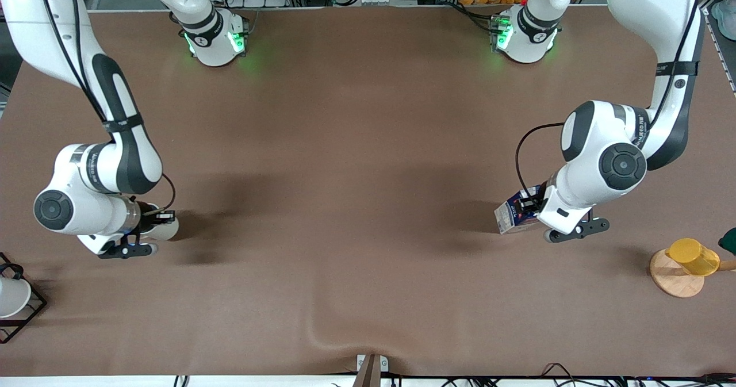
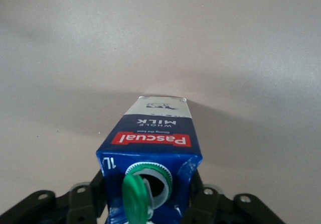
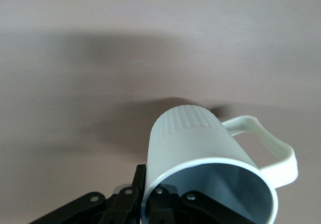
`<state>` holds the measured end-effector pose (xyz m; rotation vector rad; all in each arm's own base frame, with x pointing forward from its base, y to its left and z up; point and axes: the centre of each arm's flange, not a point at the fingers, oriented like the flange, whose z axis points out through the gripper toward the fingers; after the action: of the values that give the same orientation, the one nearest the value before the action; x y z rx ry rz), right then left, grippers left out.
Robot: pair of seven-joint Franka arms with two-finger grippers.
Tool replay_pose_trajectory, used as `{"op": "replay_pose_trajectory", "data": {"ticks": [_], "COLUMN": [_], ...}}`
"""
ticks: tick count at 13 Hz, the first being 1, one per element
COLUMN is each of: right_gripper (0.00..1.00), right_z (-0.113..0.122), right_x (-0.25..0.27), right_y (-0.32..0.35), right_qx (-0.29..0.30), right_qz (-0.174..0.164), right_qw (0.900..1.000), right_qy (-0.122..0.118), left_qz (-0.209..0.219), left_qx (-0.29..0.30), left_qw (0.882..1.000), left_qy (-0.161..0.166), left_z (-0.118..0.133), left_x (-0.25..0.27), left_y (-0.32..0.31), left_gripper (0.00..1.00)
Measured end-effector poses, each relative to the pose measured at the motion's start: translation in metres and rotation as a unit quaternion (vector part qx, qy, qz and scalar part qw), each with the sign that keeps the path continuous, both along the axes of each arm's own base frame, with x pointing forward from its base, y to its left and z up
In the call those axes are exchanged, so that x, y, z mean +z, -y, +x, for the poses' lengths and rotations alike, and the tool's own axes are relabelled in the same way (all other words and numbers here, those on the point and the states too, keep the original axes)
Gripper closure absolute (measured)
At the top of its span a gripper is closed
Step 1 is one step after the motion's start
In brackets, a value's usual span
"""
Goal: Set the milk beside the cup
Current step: 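Carry the mug with the right gripper while the left gripper carries the carton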
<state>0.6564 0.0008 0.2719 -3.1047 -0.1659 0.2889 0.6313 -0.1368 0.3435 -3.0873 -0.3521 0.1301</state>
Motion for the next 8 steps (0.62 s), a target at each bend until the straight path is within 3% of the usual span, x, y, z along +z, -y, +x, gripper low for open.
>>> {"op": "replay_pose_trajectory", "data": {"ticks": [4, 8], "right_gripper": [0.95, 0.95], "right_z": [-0.009, -0.022], "right_x": [0.042, 0.046], "right_y": [-0.11, -0.178], "right_qx": [0.073, 0.105], "right_qz": [0.044, 0.051], "right_qw": [0.996, 0.993], "right_qy": [0.013, 0.013], "left_qz": [-0.001, -0.004], "left_qx": [-0.004, -0.011], "left_qw": [1.0, 1.0], "left_qy": [0.005, 0.017], "left_z": [0.0, 0.002], "left_x": [0.006, 0.029], "left_y": [0.006, 0.015], "left_gripper": [0.44, 0.45]}}
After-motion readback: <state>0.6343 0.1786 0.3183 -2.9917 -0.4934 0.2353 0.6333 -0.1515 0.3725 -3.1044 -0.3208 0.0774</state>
